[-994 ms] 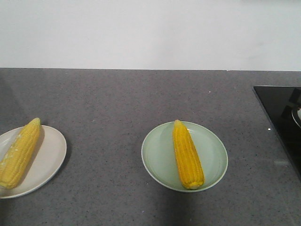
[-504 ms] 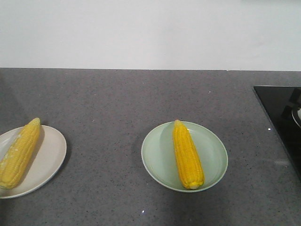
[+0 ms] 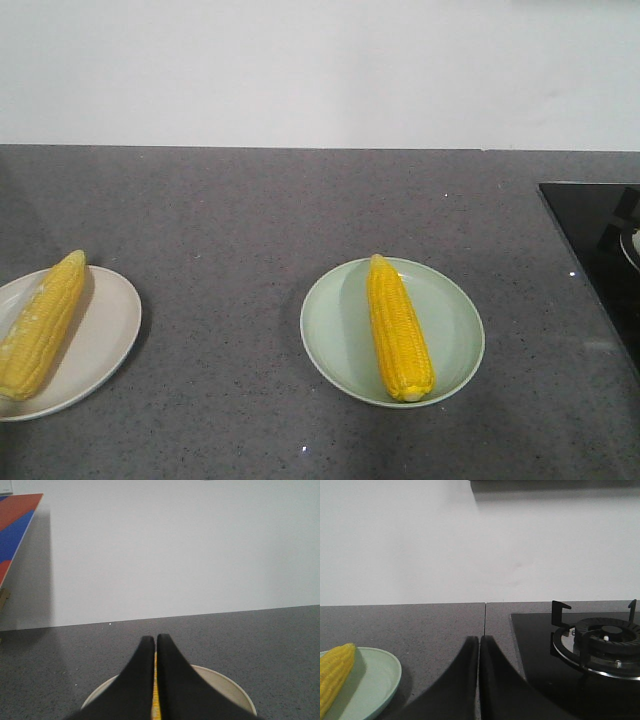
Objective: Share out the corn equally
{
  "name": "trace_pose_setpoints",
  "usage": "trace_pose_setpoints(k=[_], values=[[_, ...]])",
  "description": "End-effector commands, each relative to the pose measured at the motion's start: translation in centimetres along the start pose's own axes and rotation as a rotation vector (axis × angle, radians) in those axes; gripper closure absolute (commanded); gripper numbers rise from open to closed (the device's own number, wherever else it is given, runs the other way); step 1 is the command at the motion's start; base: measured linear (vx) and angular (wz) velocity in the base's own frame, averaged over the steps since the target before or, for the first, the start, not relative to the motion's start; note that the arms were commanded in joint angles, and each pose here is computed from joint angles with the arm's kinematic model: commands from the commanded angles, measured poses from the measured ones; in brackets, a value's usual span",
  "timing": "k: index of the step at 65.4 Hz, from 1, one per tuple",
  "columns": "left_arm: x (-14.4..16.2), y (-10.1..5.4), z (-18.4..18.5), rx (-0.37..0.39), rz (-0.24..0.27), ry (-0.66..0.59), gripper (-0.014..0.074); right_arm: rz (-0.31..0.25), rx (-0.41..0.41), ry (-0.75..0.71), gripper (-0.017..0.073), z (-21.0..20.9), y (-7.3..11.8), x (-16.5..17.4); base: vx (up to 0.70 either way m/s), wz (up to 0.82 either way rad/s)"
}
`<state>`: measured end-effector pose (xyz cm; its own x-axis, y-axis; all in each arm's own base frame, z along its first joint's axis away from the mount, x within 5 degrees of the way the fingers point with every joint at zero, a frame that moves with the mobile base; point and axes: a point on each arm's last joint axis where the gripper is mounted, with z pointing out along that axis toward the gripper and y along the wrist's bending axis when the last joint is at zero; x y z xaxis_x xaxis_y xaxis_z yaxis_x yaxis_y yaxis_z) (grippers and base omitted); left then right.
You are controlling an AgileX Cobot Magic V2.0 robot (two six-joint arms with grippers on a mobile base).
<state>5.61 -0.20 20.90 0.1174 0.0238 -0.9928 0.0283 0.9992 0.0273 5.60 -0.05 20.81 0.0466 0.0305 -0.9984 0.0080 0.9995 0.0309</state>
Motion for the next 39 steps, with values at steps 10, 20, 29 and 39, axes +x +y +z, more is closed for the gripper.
trace_pose_setpoints(k=[10,20,29,39], values=[[-0.21,-0.05,-0.14,0.004,-0.016,-0.068,0.06,0.023,0.003,-0.102,0.057,-0.02,-0.05,-0.1,0.0,0.0],[-0.21,-0.05,-0.14,0.004,-0.016,-0.068,0.06,0.023,0.003,-0.105,0.057,-0.02,-0.05,-0.12,0.0,0.0],[-0.21,-0.05,-0.14,0.004,-0.016,-0.068,0.06,0.023,0.003,-0.104,0.057,-0.02,-0.05,-0.11,0.0,0.0],[-0.21,-0.05,-0.14,0.004,-0.016,-0.068,0.06,0.023,0.003,-0.104,0.057,-0.02,-0.05,-0.11,0.0,0.0]])
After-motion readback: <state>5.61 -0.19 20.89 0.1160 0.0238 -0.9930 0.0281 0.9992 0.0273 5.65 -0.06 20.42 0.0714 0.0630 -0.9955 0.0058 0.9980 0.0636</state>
